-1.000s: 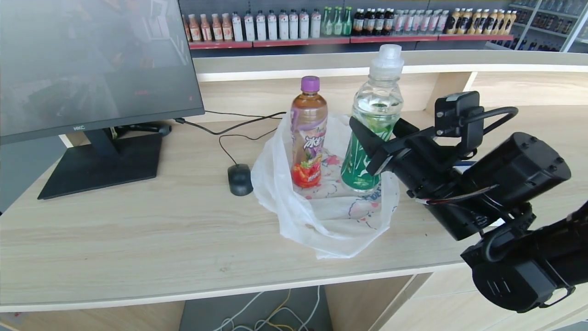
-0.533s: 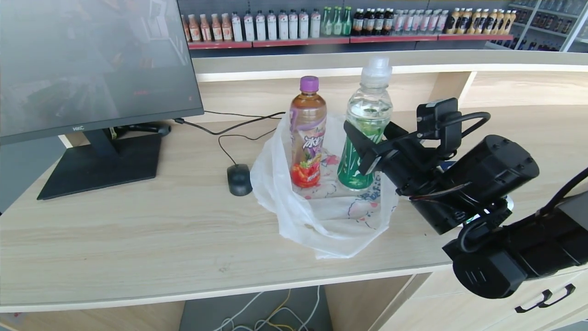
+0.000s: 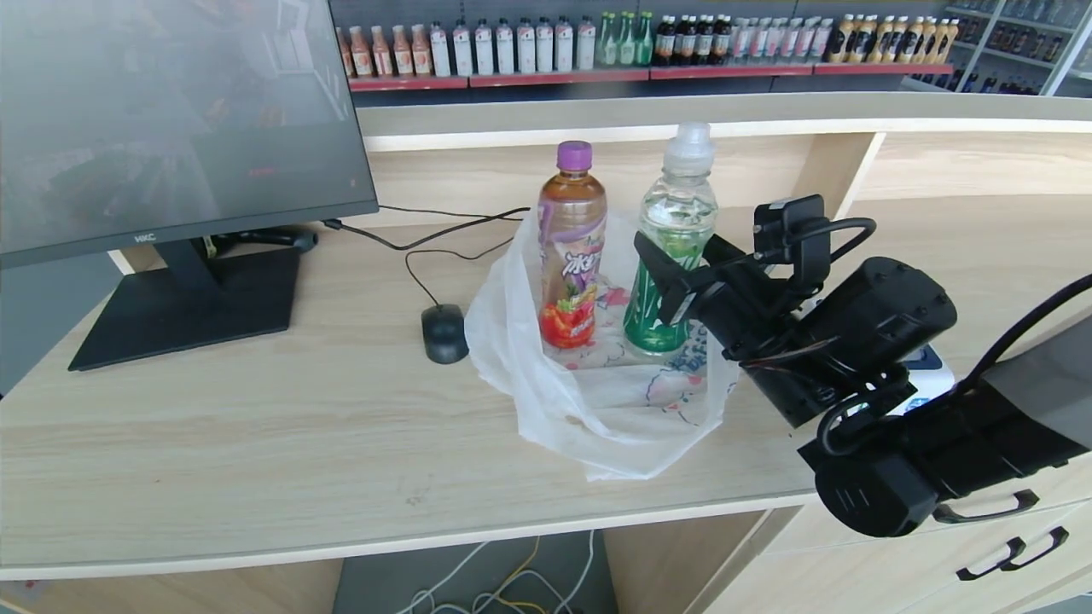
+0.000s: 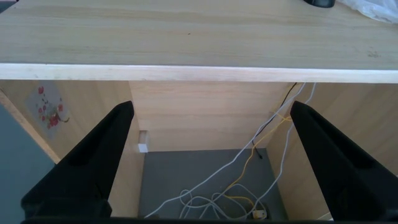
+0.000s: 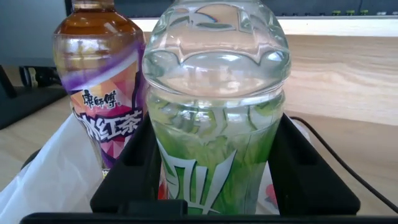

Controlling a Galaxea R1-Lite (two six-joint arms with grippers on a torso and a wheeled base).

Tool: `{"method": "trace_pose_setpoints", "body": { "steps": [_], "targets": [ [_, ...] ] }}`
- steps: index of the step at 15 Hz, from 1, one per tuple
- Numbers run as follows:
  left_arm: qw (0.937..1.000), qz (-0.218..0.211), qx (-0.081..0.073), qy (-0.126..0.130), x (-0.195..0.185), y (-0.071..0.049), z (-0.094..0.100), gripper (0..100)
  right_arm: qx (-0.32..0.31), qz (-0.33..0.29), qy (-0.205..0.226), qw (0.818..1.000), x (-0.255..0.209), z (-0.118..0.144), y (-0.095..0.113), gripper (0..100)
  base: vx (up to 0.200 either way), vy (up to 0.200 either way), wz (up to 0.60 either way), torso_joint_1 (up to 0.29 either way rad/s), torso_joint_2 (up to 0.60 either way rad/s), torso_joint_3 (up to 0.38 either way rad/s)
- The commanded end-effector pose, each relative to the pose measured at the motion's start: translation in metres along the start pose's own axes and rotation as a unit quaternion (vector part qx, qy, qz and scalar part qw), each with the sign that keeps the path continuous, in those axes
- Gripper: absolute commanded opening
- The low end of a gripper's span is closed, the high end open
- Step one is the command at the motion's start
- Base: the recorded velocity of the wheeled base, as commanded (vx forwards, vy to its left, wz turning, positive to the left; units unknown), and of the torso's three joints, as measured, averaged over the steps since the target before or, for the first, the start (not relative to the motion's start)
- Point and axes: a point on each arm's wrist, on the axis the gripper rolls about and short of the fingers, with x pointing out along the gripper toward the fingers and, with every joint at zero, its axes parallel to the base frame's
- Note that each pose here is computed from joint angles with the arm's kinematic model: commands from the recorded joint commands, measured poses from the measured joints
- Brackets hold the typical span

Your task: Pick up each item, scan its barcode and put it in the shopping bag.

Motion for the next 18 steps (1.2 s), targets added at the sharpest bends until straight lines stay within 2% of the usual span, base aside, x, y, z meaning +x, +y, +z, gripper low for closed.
{"method": "trace_pose_setpoints", "body": {
  "steps": [1, 18],
  "targets": [
    [1.0, 0.0, 0.0, 0.0, 0.0, 0.0, 0.0, 100, -0.001, -0.001, 0.004, 1.0, 0.0, -0.004, -0.001, 0, 0.0, 0.0, 0.0, 0.0, 0.0, 0.0],
    [1.0, 0.0, 0.0, 0.0, 0.0, 0.0, 0.0, 100, -0.001, 0.002, 0.024, 1.0, -0.001, -0.019, 0.001, 0, 0.0, 0.0, 0.0, 0.0, 0.0, 0.0]
  ]
}}
